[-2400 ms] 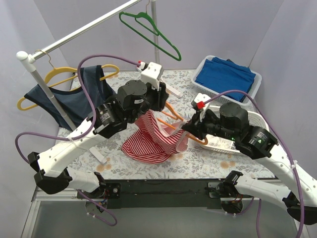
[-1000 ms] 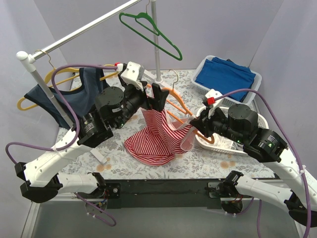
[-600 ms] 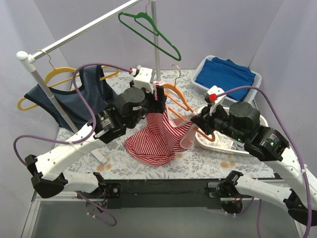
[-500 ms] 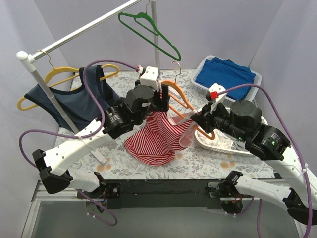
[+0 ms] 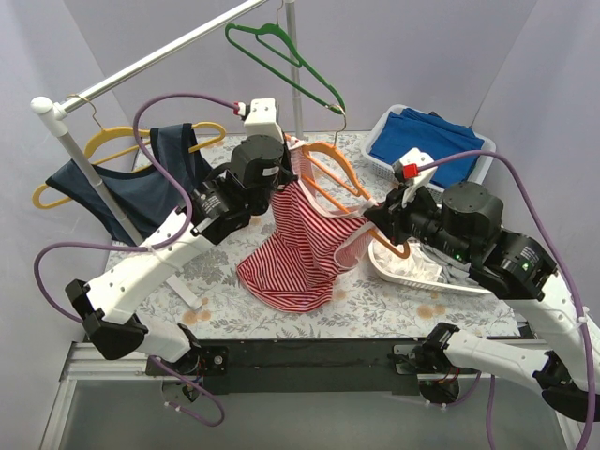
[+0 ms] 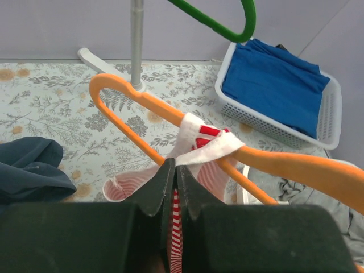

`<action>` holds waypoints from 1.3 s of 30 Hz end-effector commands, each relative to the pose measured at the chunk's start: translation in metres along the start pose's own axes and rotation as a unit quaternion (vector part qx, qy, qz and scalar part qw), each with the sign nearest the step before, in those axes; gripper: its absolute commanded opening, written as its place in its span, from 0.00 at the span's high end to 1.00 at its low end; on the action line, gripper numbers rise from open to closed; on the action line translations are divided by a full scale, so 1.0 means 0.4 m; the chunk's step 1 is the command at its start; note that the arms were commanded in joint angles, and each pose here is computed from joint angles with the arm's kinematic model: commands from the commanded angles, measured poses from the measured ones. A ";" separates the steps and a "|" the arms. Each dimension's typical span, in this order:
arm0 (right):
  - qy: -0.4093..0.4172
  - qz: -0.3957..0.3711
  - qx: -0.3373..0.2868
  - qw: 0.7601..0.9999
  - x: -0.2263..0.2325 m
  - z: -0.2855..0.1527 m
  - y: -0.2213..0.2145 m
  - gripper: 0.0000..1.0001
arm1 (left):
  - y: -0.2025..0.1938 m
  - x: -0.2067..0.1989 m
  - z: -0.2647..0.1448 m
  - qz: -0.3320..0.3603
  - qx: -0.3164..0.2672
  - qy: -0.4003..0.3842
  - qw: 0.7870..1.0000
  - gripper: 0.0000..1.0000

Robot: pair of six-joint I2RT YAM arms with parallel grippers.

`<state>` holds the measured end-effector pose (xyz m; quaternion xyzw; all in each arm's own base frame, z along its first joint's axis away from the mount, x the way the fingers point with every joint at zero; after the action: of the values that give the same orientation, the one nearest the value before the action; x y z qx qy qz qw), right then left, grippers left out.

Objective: Place the tank top on the hanger

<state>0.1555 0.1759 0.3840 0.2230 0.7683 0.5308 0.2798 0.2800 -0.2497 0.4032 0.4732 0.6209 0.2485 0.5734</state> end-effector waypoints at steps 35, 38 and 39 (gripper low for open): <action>-0.011 -0.017 -0.048 0.999 -0.036 0.049 0.181 0.99 | 0.222 0.011 -0.148 -0.061 -0.044 -0.062 0.995 0.29; 0.001 -0.035 -0.046 0.998 -0.030 0.090 0.185 0.99 | 0.232 0.040 -0.163 -0.067 -0.059 -0.039 0.995 0.29; 0.024 -0.036 -0.052 0.998 -0.014 0.104 0.190 0.99 | 0.231 0.045 -0.164 -0.068 -0.061 -0.035 0.995 0.29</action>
<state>0.1862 0.2064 0.4186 0.2151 0.7814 0.5092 0.2896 0.2596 -0.1991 0.4847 0.4136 0.6103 0.2208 0.6386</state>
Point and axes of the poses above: each gripper's point midway between its finger pads, its own z axis out along the fingers, its own x axis along the line the jaws close on, y = z × x, the point moved 4 cm from there along -z, back along the fingers, and after that the axes turned 15 degrees about -z, right-handed, at the moved point
